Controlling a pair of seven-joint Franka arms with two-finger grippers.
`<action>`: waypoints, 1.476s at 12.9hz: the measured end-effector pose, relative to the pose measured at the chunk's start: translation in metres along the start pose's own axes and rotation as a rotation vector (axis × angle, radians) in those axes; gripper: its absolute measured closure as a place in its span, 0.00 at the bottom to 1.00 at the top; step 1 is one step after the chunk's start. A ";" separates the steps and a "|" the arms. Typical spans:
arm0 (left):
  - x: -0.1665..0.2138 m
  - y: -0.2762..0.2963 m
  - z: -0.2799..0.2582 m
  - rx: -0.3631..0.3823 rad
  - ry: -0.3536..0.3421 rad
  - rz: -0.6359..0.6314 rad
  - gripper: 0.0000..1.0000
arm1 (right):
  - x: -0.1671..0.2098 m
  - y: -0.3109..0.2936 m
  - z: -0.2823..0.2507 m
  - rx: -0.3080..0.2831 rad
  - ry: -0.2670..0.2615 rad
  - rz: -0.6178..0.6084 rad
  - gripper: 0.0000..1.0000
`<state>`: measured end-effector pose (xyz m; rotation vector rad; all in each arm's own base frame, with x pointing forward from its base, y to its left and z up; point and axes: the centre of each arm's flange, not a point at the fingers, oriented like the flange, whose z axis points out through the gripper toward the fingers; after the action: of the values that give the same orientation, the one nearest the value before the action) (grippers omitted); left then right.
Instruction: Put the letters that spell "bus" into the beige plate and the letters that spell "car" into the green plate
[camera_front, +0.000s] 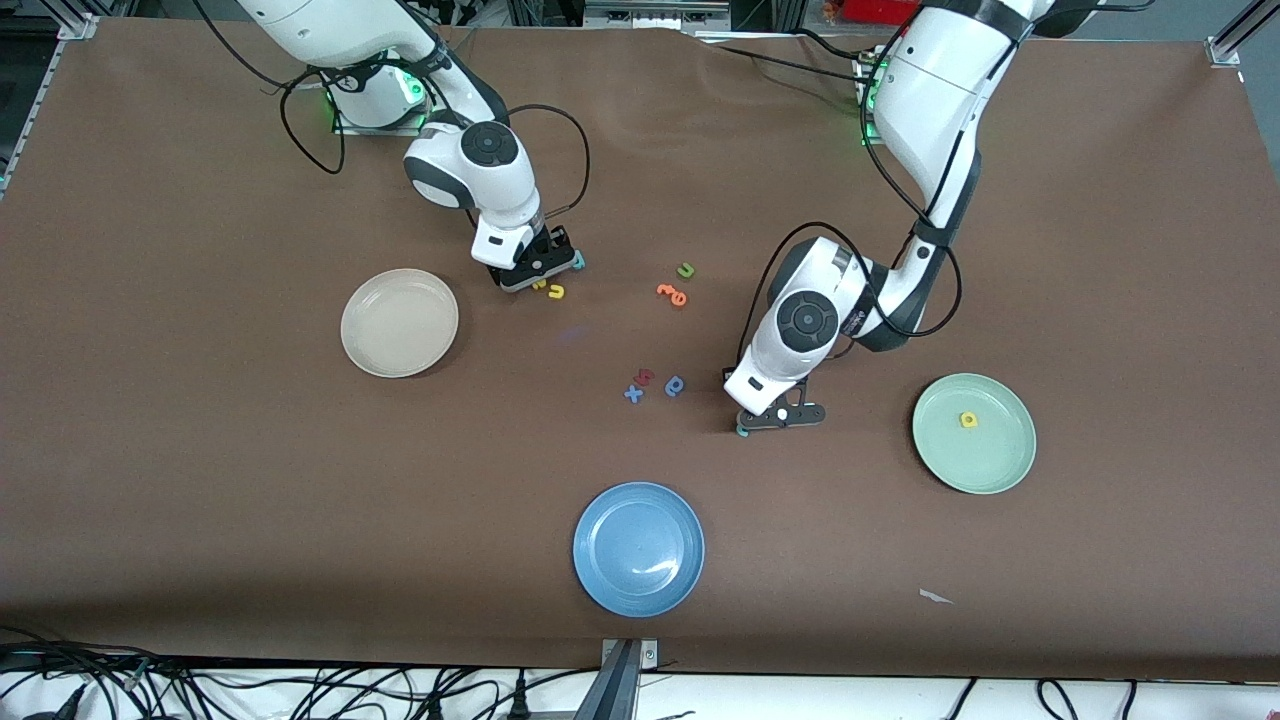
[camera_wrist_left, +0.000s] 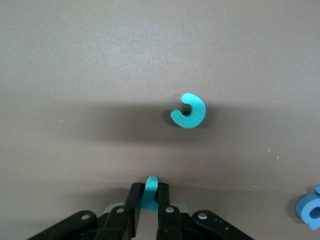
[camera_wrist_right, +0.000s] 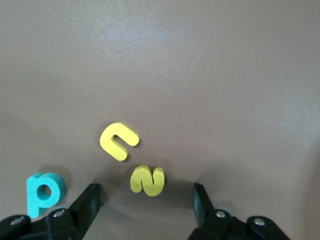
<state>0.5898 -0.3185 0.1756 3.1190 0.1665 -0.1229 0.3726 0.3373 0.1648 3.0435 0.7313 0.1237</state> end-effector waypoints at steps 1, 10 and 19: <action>0.009 -0.011 -0.005 0.007 -0.005 -0.010 0.82 | 0.001 0.001 -0.001 -0.002 0.004 0.002 0.29; 0.106 -0.223 -0.085 0.152 -0.137 0.185 0.82 | 0.010 0.004 -0.005 -0.002 0.021 0.012 0.53; 0.110 -0.217 -0.083 0.032 -0.121 0.085 0.12 | 0.020 0.009 -0.014 -0.007 0.045 0.021 0.72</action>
<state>0.6823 -0.0898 0.2476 3.1320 0.0301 -0.3149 0.3932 0.3377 0.1801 3.0522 0.6995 0.1947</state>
